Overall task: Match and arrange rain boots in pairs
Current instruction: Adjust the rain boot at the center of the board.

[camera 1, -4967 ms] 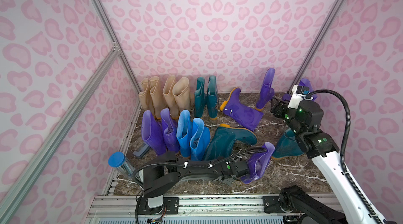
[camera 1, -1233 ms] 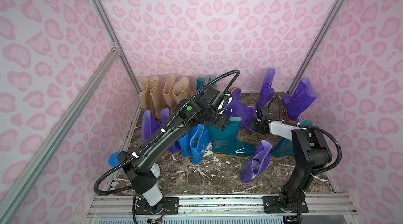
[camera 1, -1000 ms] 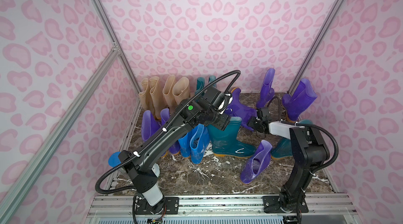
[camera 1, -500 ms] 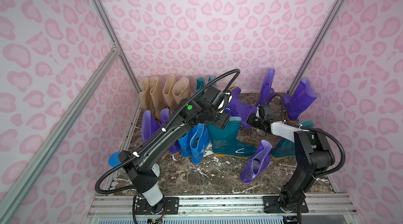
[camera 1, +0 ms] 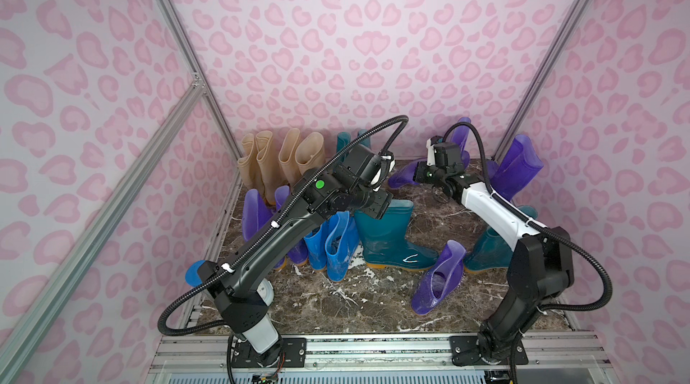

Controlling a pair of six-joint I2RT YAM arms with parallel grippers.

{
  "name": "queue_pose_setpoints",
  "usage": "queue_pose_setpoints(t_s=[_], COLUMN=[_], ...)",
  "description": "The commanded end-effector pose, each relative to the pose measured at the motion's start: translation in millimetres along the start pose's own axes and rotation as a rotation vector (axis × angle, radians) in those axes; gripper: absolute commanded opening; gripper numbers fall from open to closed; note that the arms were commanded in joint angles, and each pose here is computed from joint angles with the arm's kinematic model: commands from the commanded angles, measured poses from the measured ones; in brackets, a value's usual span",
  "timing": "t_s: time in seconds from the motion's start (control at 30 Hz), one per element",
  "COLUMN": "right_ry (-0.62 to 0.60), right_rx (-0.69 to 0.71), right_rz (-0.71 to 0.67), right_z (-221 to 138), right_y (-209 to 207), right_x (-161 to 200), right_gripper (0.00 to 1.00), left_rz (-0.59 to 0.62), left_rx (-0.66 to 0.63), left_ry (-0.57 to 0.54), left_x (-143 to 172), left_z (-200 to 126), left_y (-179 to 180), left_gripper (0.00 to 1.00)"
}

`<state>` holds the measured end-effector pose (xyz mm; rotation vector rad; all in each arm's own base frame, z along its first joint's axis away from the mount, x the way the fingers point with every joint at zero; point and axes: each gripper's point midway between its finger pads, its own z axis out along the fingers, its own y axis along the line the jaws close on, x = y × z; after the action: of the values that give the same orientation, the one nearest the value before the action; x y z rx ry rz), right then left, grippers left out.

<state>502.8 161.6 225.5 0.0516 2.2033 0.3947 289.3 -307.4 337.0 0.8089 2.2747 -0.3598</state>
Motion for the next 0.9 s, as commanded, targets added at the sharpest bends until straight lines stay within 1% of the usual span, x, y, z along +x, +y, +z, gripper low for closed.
queue_pose_setpoints(t_s=[0.0,0.03,0.1,0.27,0.37,0.47,0.57,0.63,0.67,0.7,0.77,0.8,0.83,0.87], right_ry=[0.057,0.074,0.064,0.025,0.016,0.035,0.087,0.121,0.129,0.133,0.130,0.120,0.113,0.106], right_rx=[-0.016,-0.023,-0.040,-0.106,-0.100,-0.100,-0.087,-0.125,-0.132,-0.139,-0.161,-0.175,-0.176,-0.180], right_rz=[-0.087,-0.100,-0.125,-0.173,-0.188,-0.217,-0.219,-0.224,-0.217,-0.214,-0.217,-0.220,-0.219,-0.216], right_z=[16,19,18,-1,-12,-7,3,8,10,11,9,5,1,-3], right_y=[4,9,18,48,50,48,43,48,49,52,59,63,64,66], right_x=[7,7,2,-20,-32,-29,-20,-14,-12,-13,-15,-18,-21,-25], right_gripper=[0.00,0.00,0.00,0.00,0.01,0.04,0.19,0.19,0.23,0.31,0.32,0.35,0.42,0.43], left_rz=[0.011,0.014,0.019,0.012,0.008,0.004,0.003,0.001,0.000,0.000,0.000,-0.001,0.001,0.004], left_rx=[-0.017,-0.019,-0.030,-0.049,-0.040,-0.035,-0.031,-0.031,-0.031,-0.031,-0.031,-0.033,-0.035,-0.037], left_ry=[-0.031,-0.035,-0.039,-0.055,-0.060,-0.057,-0.053,-0.045,-0.044,-0.040,-0.037,-0.037,-0.036,-0.035], left_x=[-9,-10,-13,-19,-22,-23,-23,-21,-21,-21,-21,-21,-22,-22], left_z=[0,1,3,6,5,6,8,10,10,11,11,11,11,10], left_y=[3,3,5,11,11,10,9,9,9,9,9,10,10,11], left_gripper=[0.67,0.67,0.68,0.68,0.68,0.69,0.69,0.70,0.70,0.70,0.70,0.70,0.71,0.71])
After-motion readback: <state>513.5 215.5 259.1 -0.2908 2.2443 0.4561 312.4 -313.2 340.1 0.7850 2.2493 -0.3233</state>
